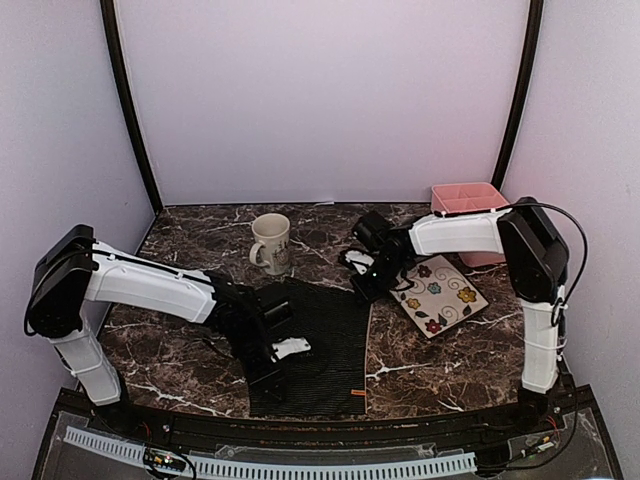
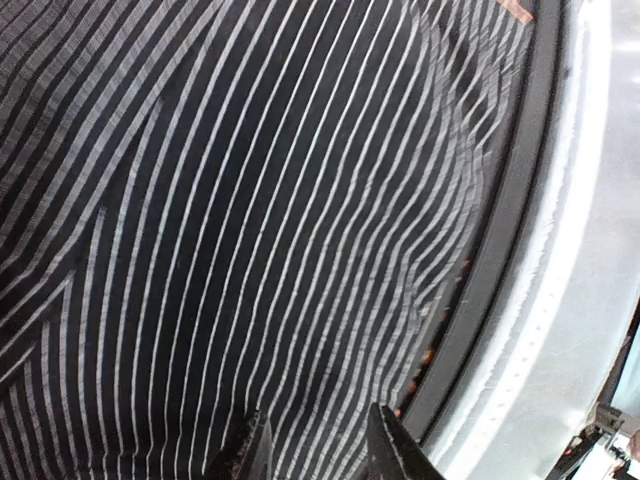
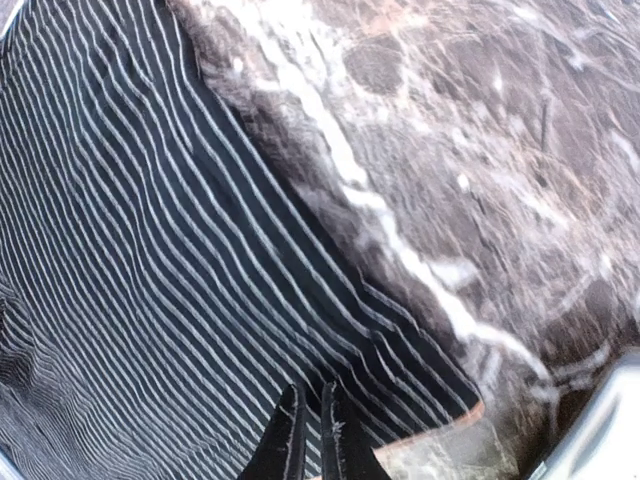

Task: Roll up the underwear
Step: Rotate the underwear at the center of the board, then pick up the underwear from the center of the board.

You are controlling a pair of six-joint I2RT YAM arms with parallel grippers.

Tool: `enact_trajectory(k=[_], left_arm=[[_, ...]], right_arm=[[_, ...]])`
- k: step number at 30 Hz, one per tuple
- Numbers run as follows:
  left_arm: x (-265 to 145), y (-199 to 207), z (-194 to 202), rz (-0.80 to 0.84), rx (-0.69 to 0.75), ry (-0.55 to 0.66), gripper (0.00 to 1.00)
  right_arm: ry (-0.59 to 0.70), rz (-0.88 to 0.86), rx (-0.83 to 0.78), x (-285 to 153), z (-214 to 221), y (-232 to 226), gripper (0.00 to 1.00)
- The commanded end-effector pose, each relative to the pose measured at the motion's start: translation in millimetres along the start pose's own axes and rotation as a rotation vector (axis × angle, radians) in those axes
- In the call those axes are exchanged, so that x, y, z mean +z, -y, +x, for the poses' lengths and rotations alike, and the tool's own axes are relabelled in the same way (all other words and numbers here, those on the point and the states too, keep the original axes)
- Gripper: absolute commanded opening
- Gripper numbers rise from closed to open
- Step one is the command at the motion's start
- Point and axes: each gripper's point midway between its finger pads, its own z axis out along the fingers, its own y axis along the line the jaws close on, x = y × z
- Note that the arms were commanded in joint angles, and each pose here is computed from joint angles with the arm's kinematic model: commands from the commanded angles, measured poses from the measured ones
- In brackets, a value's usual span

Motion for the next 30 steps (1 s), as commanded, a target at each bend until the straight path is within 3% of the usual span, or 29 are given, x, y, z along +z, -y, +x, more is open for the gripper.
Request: enact_trajectory(k=[1, 5, 13, 24, 30], left_arm=[[-42, 14, -31, 0.034, 0.021, 0.165, 0.36], [-61, -25, -51, -0.081, -0.048, 0.239, 0.36], [-34, -71, -30, -0.22, -0.067, 0.119, 0.34], [-4, -38, 15, -0.042, -0.132, 0.064, 0.29], [-13, -6, 13, 0.048, -0.084, 0.08, 0.29]], right_arm=[[0.02, 0.01, -0.048, -33, 7, 1, 0.1], [0.061, -0.036, -0.037, -51, 6, -10, 0.1], [0.05, -0.162, 0.056, -41, 27, -33, 0.11], [-0.003, -0.157, 0.024, 2, 24, -28, 0.12], [0.017, -0.201, -0.036, -18, 26, -35, 0.17]])
